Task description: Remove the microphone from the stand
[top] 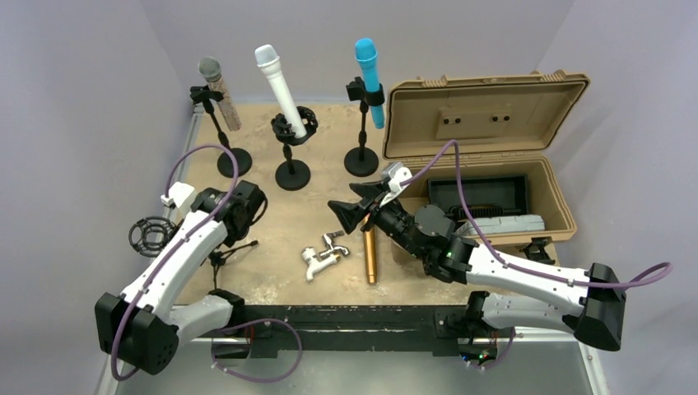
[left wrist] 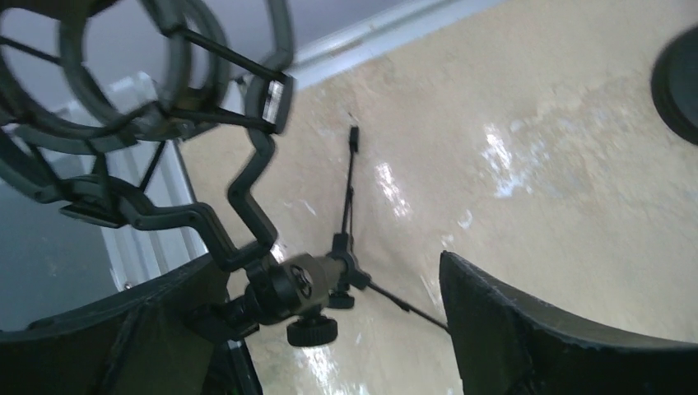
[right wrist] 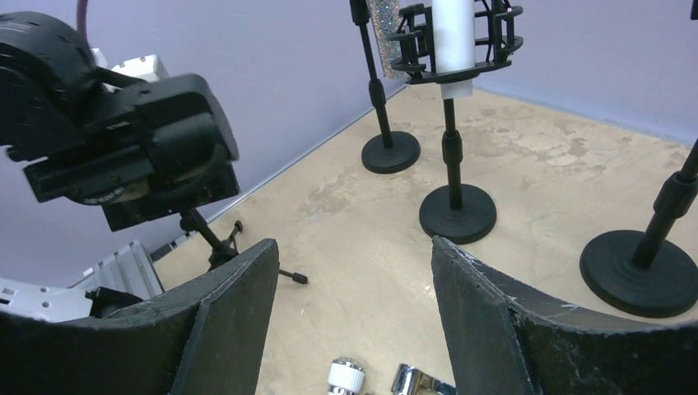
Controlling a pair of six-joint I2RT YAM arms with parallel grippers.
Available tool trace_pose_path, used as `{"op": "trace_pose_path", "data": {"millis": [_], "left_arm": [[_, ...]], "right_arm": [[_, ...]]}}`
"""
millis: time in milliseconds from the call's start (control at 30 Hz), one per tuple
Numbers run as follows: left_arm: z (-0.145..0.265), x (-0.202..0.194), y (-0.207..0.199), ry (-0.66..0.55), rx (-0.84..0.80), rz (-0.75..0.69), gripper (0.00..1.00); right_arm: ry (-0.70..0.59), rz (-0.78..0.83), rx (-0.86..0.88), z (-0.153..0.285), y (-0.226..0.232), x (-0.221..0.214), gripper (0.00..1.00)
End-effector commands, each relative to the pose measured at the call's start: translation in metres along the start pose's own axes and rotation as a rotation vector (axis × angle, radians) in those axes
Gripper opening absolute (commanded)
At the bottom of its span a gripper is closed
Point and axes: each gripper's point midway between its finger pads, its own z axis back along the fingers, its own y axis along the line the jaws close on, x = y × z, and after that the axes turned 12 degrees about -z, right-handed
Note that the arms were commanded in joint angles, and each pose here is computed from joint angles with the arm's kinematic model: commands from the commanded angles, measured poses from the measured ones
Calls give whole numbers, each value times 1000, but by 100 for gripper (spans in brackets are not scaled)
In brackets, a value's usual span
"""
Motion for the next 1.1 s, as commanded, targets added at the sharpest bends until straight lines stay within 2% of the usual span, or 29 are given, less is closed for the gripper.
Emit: {"op": "trace_pose_path", "data": {"millis": [0, 200, 400, 667, 767, 800, 833, 967, 1067], "left_arm": [[22, 1, -19, 89, -207, -5, 99], [57, 0, -27, 171, -492, 51, 100], [88, 15, -19, 153, -694, 60, 100], [141, 55, -11, -24, -1035, 34, 100], [167, 75, -11, -139, -1180, 14, 100], [190, 97, -11, -241, -1267, -27, 100], [201, 107, -12, -272, -1302, -46, 100], [227, 144, -18, -361, -1343, -92, 100], [235, 162, -21, -439, -1353, -74, 100]], "right_arm": [[-46, 2, 2, -6, 5, 18, 67], [-23, 24, -27, -21, 3, 14, 68], [-17, 31, -17, -39, 11, 18, 68], [-25, 35, -32, -74, 21, 32, 68], [-43, 46, -51, -91, 25, 44, 68], [-65, 58, -66, -103, 28, 59, 68], [-72, 66, -76, -110, 29, 65, 68], [-102, 95, -122, -136, 28, 87, 69], [-117, 104, -149, -156, 22, 101, 70]]}}
